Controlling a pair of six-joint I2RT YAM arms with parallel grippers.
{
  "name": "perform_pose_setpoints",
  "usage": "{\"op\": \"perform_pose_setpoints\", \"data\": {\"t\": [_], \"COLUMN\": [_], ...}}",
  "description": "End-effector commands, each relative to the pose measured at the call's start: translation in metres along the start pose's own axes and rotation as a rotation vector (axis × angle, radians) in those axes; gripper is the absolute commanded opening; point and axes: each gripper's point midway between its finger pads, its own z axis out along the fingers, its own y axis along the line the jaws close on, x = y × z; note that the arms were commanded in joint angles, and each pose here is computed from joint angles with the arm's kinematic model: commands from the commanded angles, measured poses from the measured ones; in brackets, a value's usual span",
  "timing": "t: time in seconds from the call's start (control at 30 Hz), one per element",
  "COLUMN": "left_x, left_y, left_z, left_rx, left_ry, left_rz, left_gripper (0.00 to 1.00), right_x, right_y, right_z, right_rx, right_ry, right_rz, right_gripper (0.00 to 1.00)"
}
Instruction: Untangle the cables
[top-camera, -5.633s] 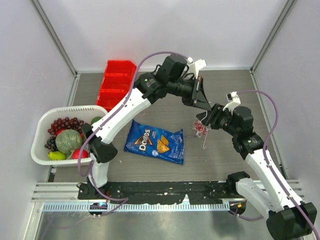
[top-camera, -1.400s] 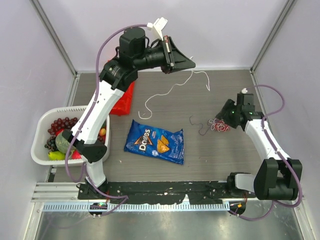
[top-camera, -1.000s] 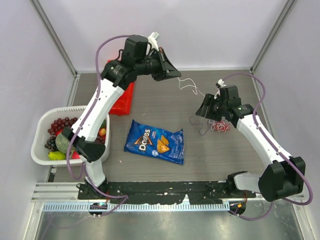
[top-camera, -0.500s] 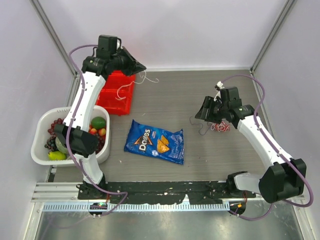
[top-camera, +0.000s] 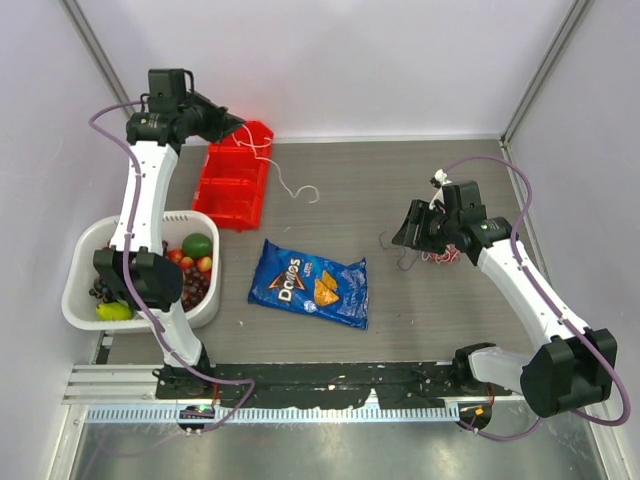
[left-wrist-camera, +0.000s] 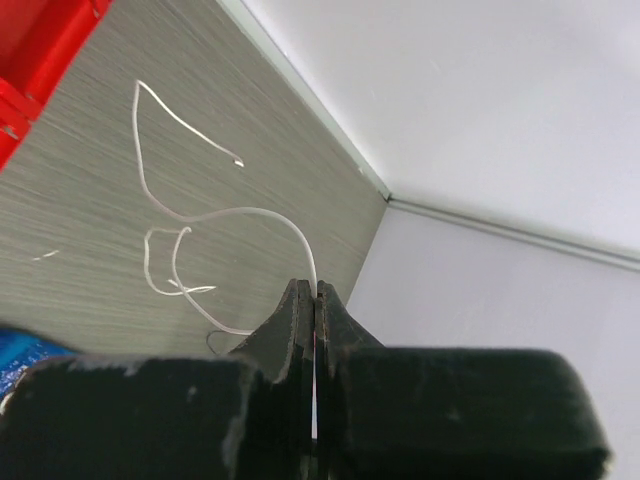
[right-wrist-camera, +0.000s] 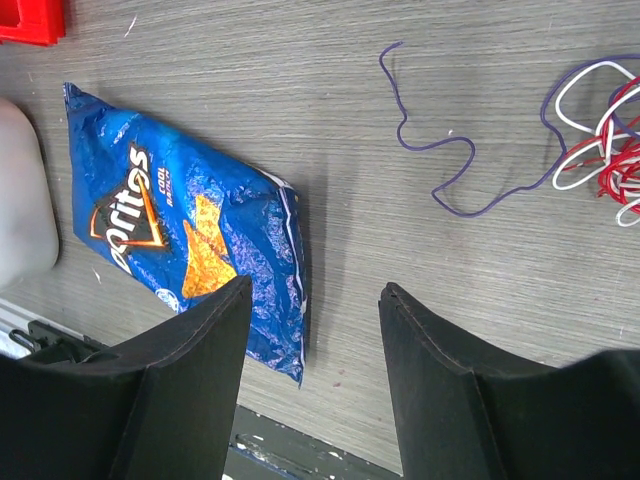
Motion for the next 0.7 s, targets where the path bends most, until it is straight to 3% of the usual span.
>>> {"op": "perform_pose_setpoints", "data": {"t": [0.0, 0.33, 0.47, 0.57, 0.67], "left_x": [-0.014, -0.047, -0.061, -0.067, -0.057], "left_y": [-0.01, 0.052, 0.059, 0.04, 0.004], "left_z": [-0.027, -0.011, -0.027, -0.044, -0.051], "left_rx": [0.043, -0.062, -0.107, -0.059, 0.09], "left_ry": [-0.057, -0.094, -0.157, -0.198, -0.132], "left_rz": [0.021, 0.036, 0.065, 0.094, 0.081], "left_gripper": [0.0, 0.0, 0.0, 0.0, 0.0], "right_x": [-0.006, -0.004, -0.001, 0.0, 0.001], "right_y": [0.003, 0.004, 0.002, 0.002, 0.001], "right_z": [-0.005, -0.004, -0.004, -0.003, -0.001], "right_rx": [-0.011, -0.022, -0.015, -0.014, -0.016], "right_ry": [-0.035, -0.032, -0.029, -0.03, -0.023], "right_rz": [-0.026, -0.011, -0.003, -0.001, 0.007], "right_gripper": [0.59, 0.59, 0.59, 0.59, 0.59]}}
